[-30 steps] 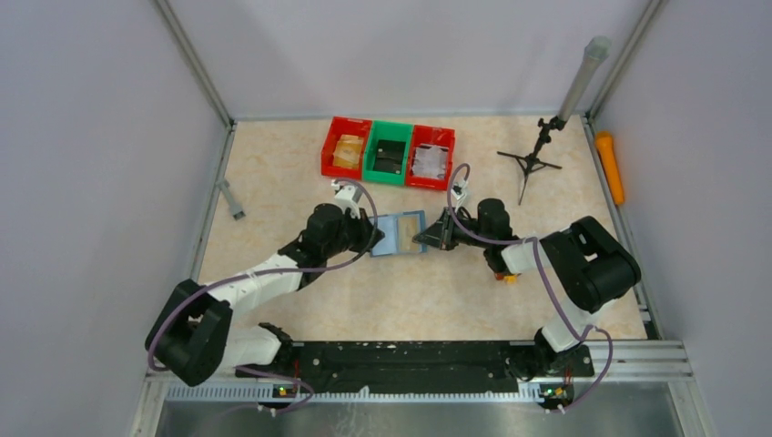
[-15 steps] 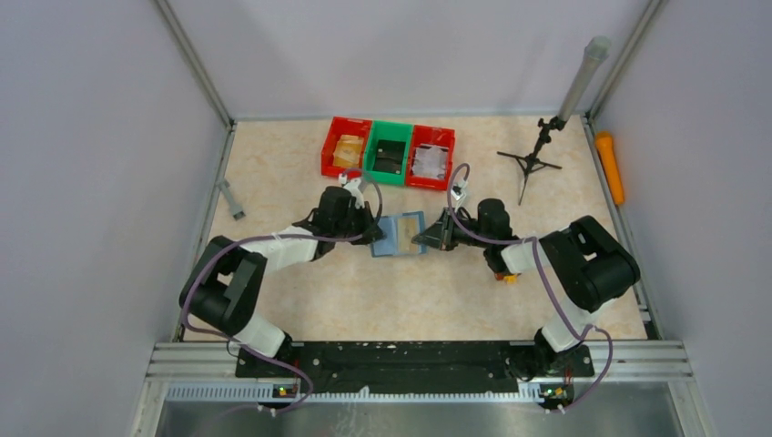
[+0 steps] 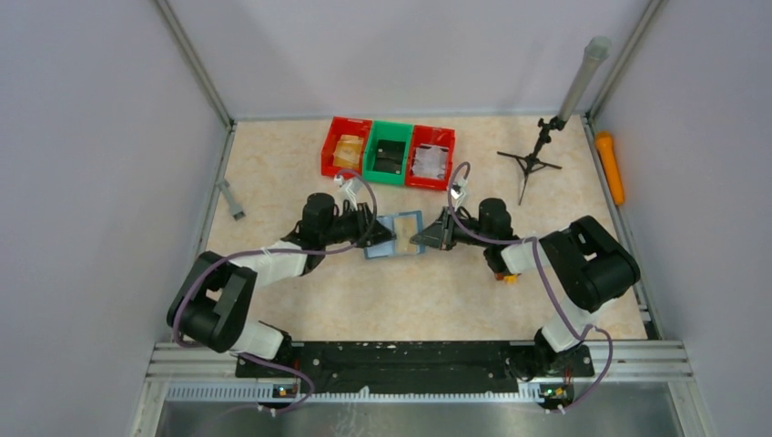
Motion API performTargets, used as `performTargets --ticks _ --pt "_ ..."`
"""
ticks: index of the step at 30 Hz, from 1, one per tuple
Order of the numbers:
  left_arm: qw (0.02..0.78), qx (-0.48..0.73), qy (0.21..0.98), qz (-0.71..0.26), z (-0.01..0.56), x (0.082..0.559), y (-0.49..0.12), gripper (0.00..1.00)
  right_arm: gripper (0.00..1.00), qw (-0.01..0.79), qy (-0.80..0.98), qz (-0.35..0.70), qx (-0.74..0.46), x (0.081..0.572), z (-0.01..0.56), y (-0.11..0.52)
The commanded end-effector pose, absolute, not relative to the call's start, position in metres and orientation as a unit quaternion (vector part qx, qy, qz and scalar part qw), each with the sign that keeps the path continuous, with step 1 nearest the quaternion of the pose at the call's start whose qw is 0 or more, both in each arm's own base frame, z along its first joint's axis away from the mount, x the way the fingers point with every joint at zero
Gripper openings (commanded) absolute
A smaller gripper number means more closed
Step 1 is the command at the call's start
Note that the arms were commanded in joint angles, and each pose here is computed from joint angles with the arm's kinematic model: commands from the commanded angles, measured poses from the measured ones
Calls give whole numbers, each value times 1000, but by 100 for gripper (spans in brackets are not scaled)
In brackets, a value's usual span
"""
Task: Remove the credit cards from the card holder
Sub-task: Remove the credit card from the card holder.
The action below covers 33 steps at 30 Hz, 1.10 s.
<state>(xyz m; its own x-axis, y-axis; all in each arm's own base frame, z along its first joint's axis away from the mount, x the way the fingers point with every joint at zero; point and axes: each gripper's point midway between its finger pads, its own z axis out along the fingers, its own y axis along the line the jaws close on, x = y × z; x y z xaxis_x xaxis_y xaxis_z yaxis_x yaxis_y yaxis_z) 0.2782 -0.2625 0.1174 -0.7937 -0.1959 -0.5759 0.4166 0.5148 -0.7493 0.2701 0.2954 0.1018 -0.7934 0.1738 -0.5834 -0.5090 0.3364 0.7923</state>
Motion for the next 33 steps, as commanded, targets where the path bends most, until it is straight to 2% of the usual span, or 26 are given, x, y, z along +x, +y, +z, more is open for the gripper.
performTargets --ticks 1,5,8,11,16,23,26,28,33 --pt "307 92 784 -531 134 278 -275 28 0 341 709 600 -146 274 142 303" --pt "290 82 799 -521 122 282 -276 30 0 340 699 611 -149 271 146 303" --pt "296 73 808 -504 118 286 -271 37 0 338 698 613 -149 270 146 304" --pt "300 80 802 -510 122 284 -272 37 0 337 697 615 -150 270 147 304" --pt "290 104 769 -561 139 273 -282 23 0 334 697 617 -148 270 145 305" --pt "319 106 763 -552 147 272 -277 7 0 334 720 593 -138 278 131 303" --pt "326 105 762 -550 150 272 -275 1 17 335 722 589 -137 279 130 302" --pt "328 102 763 -548 149 273 -273 0 20 335 722 589 -137 280 130 302" --pt "326 91 766 -546 147 276 -270 0 16 338 717 595 -133 280 132 300"
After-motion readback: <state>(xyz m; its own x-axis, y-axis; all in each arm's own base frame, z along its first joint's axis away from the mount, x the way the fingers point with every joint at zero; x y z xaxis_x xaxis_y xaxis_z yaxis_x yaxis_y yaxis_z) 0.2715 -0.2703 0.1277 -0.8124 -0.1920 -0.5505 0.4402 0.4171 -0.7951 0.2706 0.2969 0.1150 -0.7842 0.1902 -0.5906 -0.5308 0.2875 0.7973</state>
